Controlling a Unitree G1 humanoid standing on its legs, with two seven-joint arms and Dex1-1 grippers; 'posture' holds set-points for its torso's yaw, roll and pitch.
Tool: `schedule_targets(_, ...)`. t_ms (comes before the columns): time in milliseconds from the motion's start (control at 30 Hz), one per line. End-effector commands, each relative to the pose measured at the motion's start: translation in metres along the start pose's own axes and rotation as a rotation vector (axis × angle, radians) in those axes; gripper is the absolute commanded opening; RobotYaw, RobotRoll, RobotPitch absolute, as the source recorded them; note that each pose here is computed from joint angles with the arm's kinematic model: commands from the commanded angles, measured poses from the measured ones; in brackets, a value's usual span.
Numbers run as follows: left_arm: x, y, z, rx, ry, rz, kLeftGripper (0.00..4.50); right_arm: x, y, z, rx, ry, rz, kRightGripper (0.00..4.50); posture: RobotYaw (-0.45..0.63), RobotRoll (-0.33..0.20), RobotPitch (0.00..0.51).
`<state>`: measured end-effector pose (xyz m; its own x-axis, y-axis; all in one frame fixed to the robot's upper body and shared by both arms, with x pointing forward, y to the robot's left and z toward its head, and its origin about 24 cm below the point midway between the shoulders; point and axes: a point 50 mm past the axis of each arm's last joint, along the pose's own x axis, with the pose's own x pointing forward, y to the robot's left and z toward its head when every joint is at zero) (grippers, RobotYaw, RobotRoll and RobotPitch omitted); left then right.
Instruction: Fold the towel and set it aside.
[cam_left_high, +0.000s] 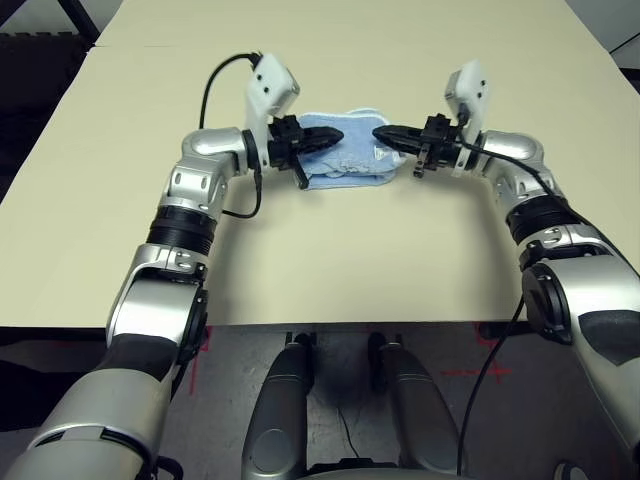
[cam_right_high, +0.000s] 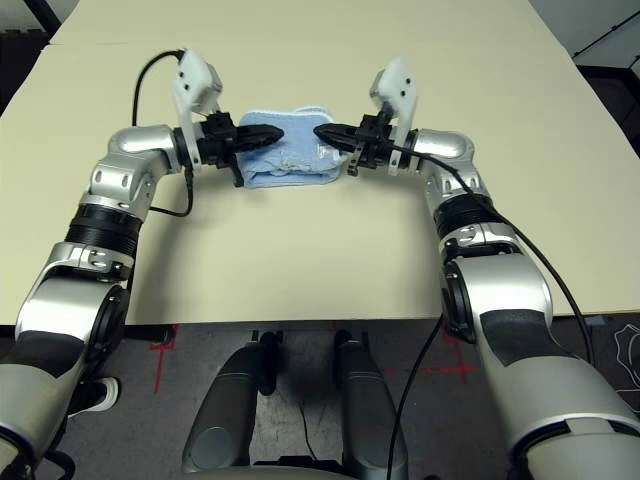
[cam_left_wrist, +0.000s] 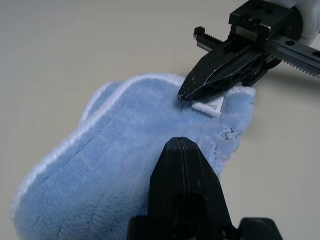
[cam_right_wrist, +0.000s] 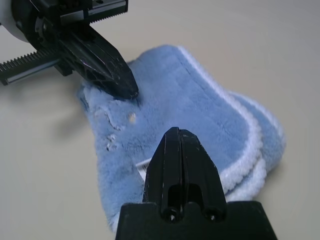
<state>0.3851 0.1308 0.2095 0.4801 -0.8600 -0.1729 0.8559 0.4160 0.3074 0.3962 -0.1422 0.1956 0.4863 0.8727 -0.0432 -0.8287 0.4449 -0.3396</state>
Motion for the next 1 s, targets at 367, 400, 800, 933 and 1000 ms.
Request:
schedule_targets(367, -0.005, 0.005, -0.023, 0.014, 0.125, 0.030, 0.03, -0.014, 0.009, -0.037, 0.045, 0.129, -0.022, 0.00, 0.07, 0.000, 0.251)
schedule_targets(400, -0.006, 0.006, -0.022, 0.013, 0.124, 0.033, 0.03, -0.014, 0.011, -0.039, 0.046, 0.133, -0.021, 0.00, 0.08, 0.000, 0.252)
schedule_targets(800, -0.018, 0.020, 0.007, -0.005, -0.002, 0.081, 0.03, -0.014, 0.000, -0.016, 0.091, -0.050, -0.055, 0.00, 0.09, 0.000, 0.247)
schedule_targets(933, -0.015, 0.029, 0.022, -0.017, -0.057, 0.149, 0.03, -0.014, -0.012, 0.005, 0.093, -0.135, -0.117, 0.00, 0.08, 0.000, 0.246)
schedule_targets(1000, -0.010, 0.031, 0.023, -0.021, -0.068, 0.185, 0.03, -0.010, -0.015, 0.010, 0.081, -0.134, -0.159, 0.00, 0.08, 0.000, 0.247)
